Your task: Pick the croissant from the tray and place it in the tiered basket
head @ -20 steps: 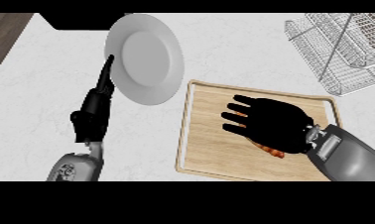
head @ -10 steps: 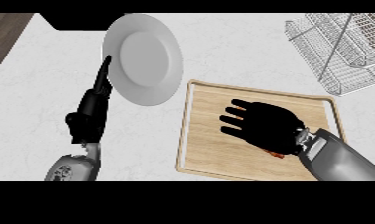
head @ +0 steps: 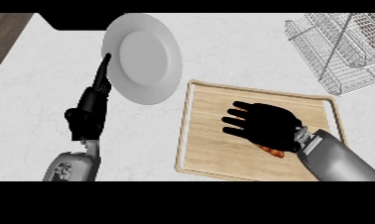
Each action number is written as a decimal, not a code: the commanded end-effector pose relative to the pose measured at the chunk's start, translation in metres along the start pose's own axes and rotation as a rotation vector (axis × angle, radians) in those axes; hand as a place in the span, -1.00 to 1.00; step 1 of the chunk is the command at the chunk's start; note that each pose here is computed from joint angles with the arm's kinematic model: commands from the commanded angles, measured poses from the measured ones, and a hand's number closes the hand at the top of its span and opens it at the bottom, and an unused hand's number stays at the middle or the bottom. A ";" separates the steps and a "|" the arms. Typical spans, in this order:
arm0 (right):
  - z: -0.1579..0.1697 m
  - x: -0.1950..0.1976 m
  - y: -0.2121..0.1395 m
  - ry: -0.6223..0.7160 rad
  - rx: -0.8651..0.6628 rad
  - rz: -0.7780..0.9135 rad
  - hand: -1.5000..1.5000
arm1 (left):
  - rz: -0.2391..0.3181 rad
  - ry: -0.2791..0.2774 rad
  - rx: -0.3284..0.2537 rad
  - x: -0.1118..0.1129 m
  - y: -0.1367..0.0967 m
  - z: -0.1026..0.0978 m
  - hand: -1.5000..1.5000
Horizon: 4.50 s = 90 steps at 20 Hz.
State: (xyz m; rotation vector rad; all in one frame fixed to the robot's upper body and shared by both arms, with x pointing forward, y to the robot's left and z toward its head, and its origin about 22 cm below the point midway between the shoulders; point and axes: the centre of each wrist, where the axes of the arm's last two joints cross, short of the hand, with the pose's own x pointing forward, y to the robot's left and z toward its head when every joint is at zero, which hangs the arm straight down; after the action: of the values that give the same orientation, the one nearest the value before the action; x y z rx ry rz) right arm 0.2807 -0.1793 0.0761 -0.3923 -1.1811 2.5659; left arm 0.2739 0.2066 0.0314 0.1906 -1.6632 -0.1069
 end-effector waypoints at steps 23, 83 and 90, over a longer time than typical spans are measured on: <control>0.063 -0.099 0.082 1.163 0.068 -0.610 1.00 | -0.014 0.002 0.079 0.000 0.008 0.009 0.00; 0.183 -0.232 -0.088 2.822 -0.721 -1.148 -1.00 | 0.002 -0.023 -0.042 0.004 -0.024 0.002 0.00; 0.213 -0.216 -0.122 2.941 -1.183 -0.929 -1.00 | -0.003 -0.025 -0.034 0.010 -0.012 -0.010 0.00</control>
State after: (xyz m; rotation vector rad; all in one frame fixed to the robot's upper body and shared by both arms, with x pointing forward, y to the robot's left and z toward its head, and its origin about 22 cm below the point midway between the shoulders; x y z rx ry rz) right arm 0.4286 -0.3394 0.3098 -1.6917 -0.4246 -0.5427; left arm 0.2818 0.1862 0.0379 0.1584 -1.6864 -0.1419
